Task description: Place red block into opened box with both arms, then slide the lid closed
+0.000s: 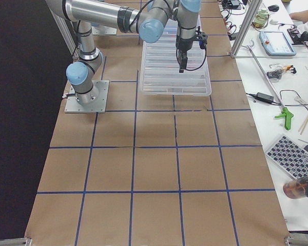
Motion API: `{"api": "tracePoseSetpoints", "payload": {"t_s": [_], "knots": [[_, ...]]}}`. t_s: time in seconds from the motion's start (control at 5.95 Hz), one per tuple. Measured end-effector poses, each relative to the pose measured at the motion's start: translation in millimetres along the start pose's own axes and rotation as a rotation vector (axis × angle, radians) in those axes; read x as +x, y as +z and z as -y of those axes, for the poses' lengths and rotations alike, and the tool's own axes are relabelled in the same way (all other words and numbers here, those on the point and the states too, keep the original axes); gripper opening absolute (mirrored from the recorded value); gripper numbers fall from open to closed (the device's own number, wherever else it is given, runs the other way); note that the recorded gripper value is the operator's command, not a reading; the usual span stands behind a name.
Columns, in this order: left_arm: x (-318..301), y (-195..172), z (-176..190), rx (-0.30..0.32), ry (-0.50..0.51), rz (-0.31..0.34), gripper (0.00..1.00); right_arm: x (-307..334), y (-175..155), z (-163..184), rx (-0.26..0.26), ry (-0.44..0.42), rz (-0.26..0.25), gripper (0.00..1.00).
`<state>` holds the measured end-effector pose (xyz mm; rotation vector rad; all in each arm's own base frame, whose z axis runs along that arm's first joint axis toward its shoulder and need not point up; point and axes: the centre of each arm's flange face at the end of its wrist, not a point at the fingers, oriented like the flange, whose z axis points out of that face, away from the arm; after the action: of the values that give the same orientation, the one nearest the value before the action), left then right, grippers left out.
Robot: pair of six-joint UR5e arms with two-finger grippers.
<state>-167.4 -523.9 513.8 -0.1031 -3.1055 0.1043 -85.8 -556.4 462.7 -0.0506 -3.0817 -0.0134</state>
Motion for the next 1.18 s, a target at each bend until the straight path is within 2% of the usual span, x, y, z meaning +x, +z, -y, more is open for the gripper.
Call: {"api": "tracePoseSetpoints", "payload": {"t_s": [0.17,0.5,0.84,1.18], "knots": [[0.1,-0.3,-0.1,0.002,-0.032,-0.001,0.98,42.4,25.1,-0.5,-0.01,0.029,-0.008,1.0],[-0.6,2.1,-0.1,-0.003,-0.042,-0.001,0.98,93.6,77.5,-12.0,-0.024,0.072,-0.057,1.0],[-1.4,3.6,1.3,0.002,-0.041,-0.001,0.98,96.8,107.8,-24.1,-0.056,0.083,-0.059,1.0],[-1.6,3.4,2.9,0.012,-0.041,-0.001,0.98,91.0,118.5,-32.7,-0.079,0.085,-0.04,1.0]]}}
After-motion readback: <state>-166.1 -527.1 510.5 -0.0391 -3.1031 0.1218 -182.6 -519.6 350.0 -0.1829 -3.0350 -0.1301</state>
